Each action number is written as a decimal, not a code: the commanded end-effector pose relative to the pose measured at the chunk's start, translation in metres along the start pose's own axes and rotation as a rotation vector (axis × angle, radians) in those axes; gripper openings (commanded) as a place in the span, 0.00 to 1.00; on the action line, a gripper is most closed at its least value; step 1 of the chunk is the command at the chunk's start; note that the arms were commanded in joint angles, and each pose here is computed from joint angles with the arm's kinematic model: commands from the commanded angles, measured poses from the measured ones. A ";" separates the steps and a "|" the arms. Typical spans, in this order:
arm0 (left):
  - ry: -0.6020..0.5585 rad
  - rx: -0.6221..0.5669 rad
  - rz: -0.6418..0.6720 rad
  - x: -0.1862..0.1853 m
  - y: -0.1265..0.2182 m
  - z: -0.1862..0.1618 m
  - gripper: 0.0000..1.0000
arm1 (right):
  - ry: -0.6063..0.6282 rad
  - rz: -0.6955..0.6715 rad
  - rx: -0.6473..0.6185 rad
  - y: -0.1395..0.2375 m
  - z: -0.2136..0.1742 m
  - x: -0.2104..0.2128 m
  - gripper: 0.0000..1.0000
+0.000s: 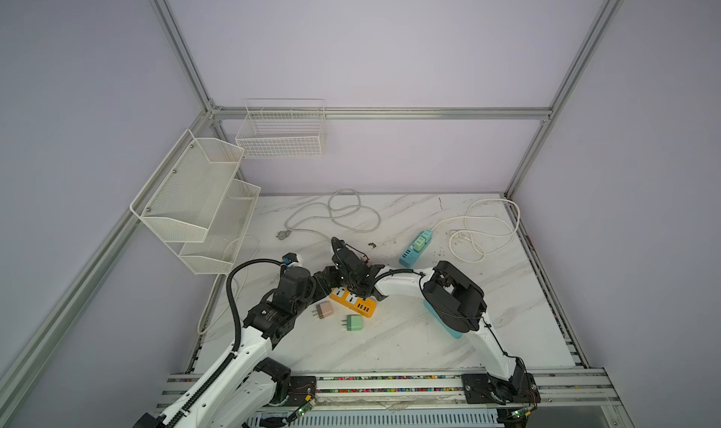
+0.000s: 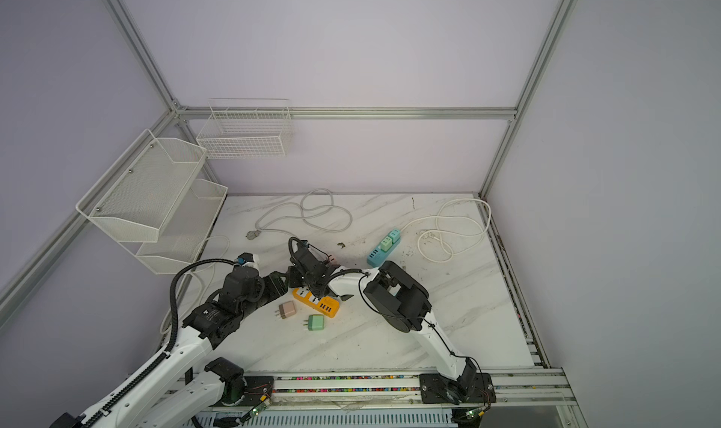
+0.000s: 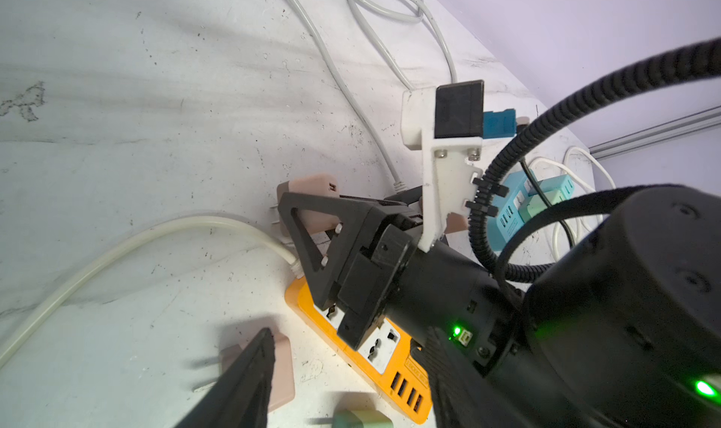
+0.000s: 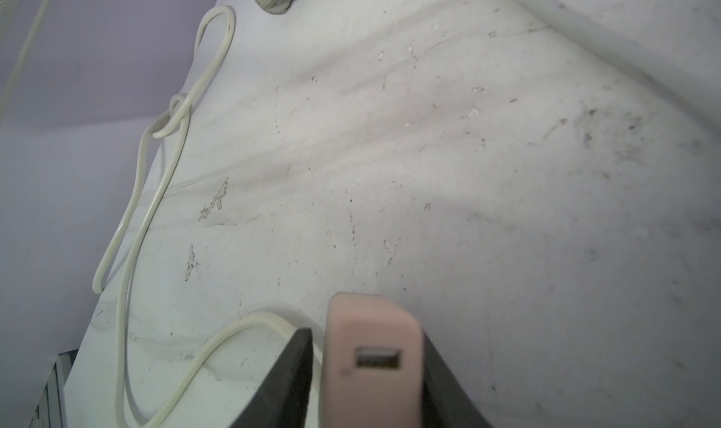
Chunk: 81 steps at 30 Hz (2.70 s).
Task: Pull the plug off the socket
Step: 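Carry the pink plug toward the orange strip with the right gripper, then lower the pink plug onto the table and open the right gripper, then move the right gripper over the remaining pink plug on the black strip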
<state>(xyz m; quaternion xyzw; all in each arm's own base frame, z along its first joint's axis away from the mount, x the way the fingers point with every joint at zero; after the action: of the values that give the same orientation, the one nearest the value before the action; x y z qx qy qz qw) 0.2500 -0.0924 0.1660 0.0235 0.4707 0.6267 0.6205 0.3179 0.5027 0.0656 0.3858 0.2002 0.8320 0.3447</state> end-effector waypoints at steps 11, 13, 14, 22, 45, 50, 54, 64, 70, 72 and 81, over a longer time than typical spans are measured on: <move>0.010 -0.005 -0.014 0.003 -0.002 -0.002 0.63 | 0.055 -0.039 -0.068 0.040 0.034 0.013 0.55; 0.006 -0.004 -0.023 0.000 -0.001 -0.001 0.63 | 0.068 -0.030 -0.081 0.052 0.040 0.018 0.56; 0.007 -0.004 -0.022 -0.001 -0.001 0.000 0.63 | 0.077 -0.030 -0.084 0.056 0.042 0.020 0.57; 0.004 0.011 -0.059 -0.012 -0.003 0.003 0.64 | 0.140 -0.084 -0.132 0.105 0.062 0.019 0.58; -0.006 0.087 -0.137 -0.045 -0.044 0.003 0.67 | 0.257 -0.402 0.002 0.134 0.066 -0.084 0.60; -0.007 0.099 -0.151 -0.050 -0.053 0.003 0.67 | 0.289 -0.416 0.073 0.117 0.055 -0.092 0.60; -0.004 0.096 -0.142 -0.049 -0.057 0.004 0.68 | 0.303 -0.425 0.096 0.107 0.050 -0.097 0.60; 0.012 0.089 -0.138 -0.049 -0.062 0.005 0.68 | 0.348 -0.433 0.131 0.086 0.042 -0.106 0.57; 0.014 0.096 -0.134 -0.048 -0.065 0.002 0.69 | 0.361 -0.423 0.164 0.078 0.032 -0.111 0.53; 0.015 0.097 -0.131 -0.047 -0.066 0.002 0.69 | 0.365 -0.423 0.169 0.078 0.029 -0.112 0.51; 0.022 0.120 -0.139 -0.049 -0.072 -0.002 0.69 | 0.374 -0.404 0.178 0.084 0.024 -0.111 0.40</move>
<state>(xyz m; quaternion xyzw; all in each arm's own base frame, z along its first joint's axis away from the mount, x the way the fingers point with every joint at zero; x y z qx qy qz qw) 0.2922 -0.1373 0.1099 0.0678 0.5299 0.5683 0.6258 0.3598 0.3731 0.0750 0.2101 0.3930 0.7838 0.4325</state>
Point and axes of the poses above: each gripper's point midway between its finger pads, its own y axis back along the fingers, its own x axis along the line the jaws close on, z = x × y, the point moved 2 cm from there along y, back along the fingers, and after that the axes turned 4 degrees about y, right-handed, at the moved point
